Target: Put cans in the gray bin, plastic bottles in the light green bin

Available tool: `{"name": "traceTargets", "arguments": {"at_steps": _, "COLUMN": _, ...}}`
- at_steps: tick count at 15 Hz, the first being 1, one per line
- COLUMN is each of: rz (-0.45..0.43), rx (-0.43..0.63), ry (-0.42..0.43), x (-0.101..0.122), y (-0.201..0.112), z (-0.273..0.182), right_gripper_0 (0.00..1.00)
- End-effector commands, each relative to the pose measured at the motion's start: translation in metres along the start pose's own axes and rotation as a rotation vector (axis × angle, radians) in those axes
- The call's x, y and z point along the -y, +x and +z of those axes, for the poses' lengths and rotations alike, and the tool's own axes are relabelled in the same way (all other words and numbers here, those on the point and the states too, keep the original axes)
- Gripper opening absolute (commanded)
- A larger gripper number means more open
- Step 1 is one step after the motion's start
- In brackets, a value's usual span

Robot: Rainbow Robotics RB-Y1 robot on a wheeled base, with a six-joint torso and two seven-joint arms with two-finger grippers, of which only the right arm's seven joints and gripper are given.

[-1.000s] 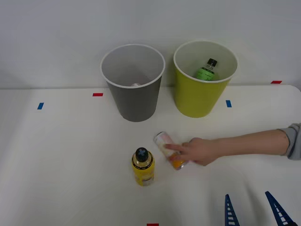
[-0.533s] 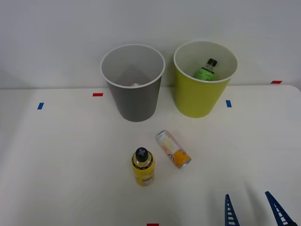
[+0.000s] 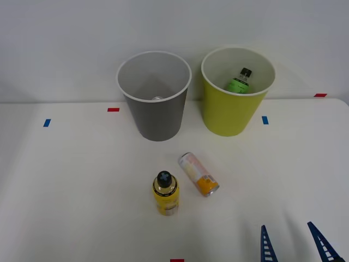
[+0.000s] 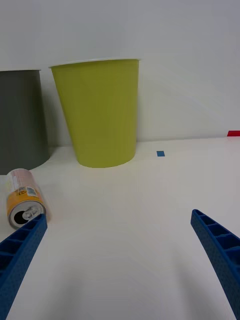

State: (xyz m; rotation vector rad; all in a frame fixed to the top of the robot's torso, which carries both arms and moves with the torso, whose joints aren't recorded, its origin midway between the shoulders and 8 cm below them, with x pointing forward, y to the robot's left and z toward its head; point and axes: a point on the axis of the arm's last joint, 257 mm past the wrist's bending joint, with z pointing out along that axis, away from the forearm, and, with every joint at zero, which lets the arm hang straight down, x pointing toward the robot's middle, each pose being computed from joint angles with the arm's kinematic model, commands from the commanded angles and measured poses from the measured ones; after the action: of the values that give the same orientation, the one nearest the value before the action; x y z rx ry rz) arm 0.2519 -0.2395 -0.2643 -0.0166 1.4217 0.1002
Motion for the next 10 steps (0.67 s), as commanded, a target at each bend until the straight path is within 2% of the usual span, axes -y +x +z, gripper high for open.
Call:
{"name": "traceTargets", "arguments": {"at_steps": 1, "rz": 0.000, "rx": 0.000, "ry": 0.000, "x": 0.0000, "y": 0.0000, "z": 0.0000, "right_gripper_0": 1.00}}
{"name": "traceTargets", "arguments": {"at_steps": 10, "rz": 0.000, "rx": 0.000, "ry": 0.000, "x": 0.0000, "y": 0.0000, "z": 0.0000, "right_gripper_0": 1.00}}
